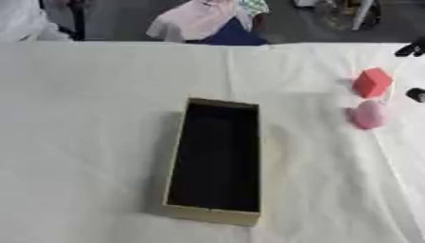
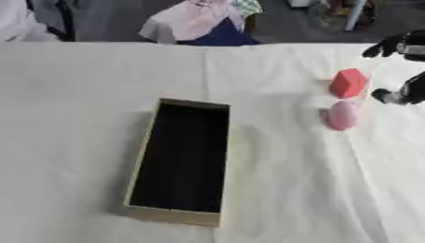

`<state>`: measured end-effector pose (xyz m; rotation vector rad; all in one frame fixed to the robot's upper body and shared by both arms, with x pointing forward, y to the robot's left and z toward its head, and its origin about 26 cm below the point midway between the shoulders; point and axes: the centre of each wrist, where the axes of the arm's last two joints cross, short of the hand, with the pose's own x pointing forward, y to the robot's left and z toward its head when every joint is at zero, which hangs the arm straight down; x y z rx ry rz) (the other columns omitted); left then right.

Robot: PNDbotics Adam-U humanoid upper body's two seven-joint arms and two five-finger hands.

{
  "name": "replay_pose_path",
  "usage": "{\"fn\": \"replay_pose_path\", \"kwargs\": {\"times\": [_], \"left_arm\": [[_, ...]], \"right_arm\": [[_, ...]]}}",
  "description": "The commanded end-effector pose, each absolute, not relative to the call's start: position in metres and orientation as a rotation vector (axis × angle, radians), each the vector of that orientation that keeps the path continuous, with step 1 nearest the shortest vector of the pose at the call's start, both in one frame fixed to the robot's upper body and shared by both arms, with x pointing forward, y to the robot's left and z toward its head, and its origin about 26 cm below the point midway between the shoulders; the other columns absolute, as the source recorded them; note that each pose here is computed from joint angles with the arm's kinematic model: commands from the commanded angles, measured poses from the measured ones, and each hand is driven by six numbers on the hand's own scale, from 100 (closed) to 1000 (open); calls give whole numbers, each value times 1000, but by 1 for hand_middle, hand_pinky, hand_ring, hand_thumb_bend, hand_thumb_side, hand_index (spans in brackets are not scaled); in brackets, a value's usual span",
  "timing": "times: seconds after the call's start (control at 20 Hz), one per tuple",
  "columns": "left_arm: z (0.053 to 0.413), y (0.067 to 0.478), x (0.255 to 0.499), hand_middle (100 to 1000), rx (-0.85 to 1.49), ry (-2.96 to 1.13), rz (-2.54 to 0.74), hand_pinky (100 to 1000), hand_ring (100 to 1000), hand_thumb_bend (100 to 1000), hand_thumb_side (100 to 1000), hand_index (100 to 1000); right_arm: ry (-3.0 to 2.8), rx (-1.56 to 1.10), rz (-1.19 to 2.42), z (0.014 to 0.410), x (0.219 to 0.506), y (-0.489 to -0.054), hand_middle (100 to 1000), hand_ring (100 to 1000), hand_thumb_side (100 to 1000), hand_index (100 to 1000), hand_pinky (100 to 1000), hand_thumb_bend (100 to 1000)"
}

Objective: Pick up objects on the table and place them in the box.

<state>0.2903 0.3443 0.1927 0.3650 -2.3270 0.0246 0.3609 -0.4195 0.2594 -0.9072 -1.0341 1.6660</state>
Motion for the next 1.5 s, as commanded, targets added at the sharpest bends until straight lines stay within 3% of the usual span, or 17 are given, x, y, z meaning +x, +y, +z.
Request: {"fn": "replay_pose_path", "kwargs": {"times": [0.05,1.5], "left_arm": [[204,346,289,793,383,-2356,-10,764,826,323,1000,942],[202,340,290,793,337,-2350,-16,762,827,317,1000,943]], "right_arm": [[-999,-964,1673,272,357,-428,870,898,348,982,888,308],[-903,-939,1639,214,397,-439,812,858,348,929,841,327]]}}
